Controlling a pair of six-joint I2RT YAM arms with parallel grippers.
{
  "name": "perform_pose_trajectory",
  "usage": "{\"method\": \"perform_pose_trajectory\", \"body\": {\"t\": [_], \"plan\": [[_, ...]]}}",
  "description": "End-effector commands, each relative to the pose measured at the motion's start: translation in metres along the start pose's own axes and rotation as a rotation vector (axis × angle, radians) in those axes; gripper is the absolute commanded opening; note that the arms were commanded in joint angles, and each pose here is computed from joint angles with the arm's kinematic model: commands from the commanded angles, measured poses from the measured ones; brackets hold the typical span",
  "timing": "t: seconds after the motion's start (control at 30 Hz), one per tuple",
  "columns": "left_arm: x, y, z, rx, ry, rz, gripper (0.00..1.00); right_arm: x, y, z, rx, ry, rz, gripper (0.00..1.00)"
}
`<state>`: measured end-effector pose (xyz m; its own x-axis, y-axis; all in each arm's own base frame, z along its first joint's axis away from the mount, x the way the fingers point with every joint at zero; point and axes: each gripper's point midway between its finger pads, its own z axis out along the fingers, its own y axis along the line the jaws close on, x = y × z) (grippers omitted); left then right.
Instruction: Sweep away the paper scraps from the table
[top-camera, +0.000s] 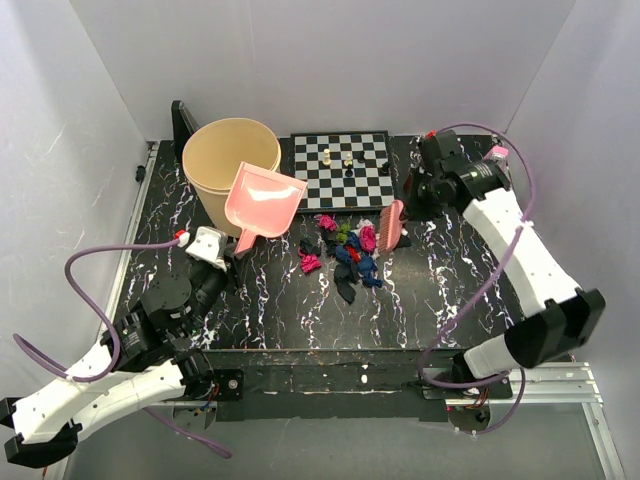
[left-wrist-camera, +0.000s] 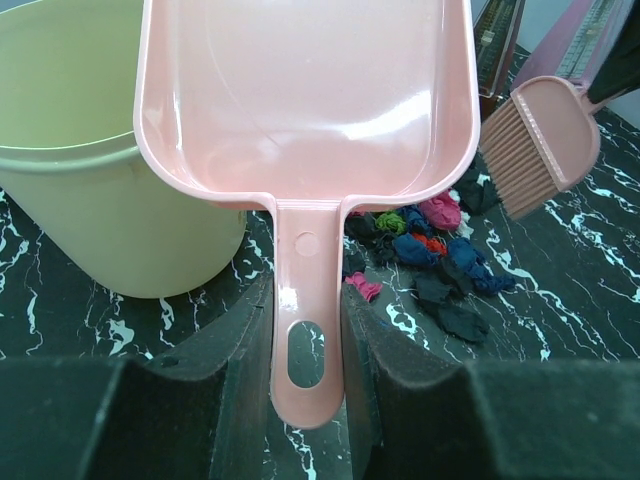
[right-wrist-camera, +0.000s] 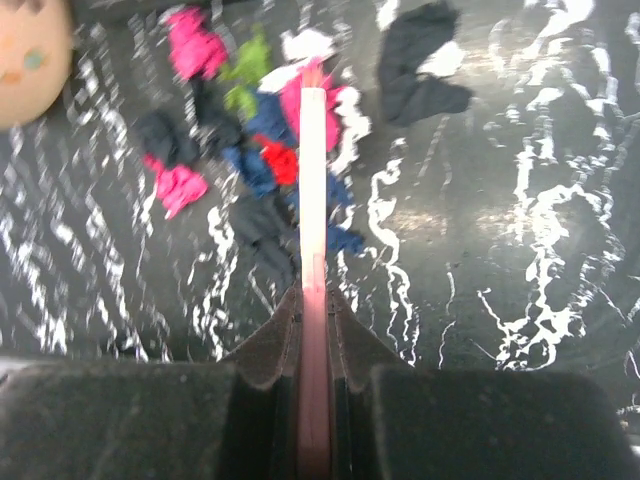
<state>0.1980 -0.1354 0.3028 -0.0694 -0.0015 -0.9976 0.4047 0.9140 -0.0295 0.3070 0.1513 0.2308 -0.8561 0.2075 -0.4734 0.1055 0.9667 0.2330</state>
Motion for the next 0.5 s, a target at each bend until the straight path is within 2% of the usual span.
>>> {"method": "perform_pose_trajectory", "body": {"t": [0.0, 0.07, 0.23, 0.47], "plan": [[0.005, -0.001, 0.005, -0.007, 0.023, 0.016, 0.0, 0.037, 0.043, -0.02, -0.351, 0.07, -0.233, 0.01], [0.006, -0.001, 0.005, -0.012, 0.027, 0.018, 0.0, 0.059, 0.062, -0.025, -0.471, 0.078, -0.362, 0.01], [0.006, 0.003, 0.005, -0.034, 0.027, 0.024, 0.0, 0.116, 0.093, -0.031, -0.618, 0.167, -0.686, 0.01], [0.005, 0.012, 0.001, -0.07, 0.018, 0.02, 0.0, 0.174, 0.096, -0.011, -0.688, 0.275, -0.997, 0.01]]}}
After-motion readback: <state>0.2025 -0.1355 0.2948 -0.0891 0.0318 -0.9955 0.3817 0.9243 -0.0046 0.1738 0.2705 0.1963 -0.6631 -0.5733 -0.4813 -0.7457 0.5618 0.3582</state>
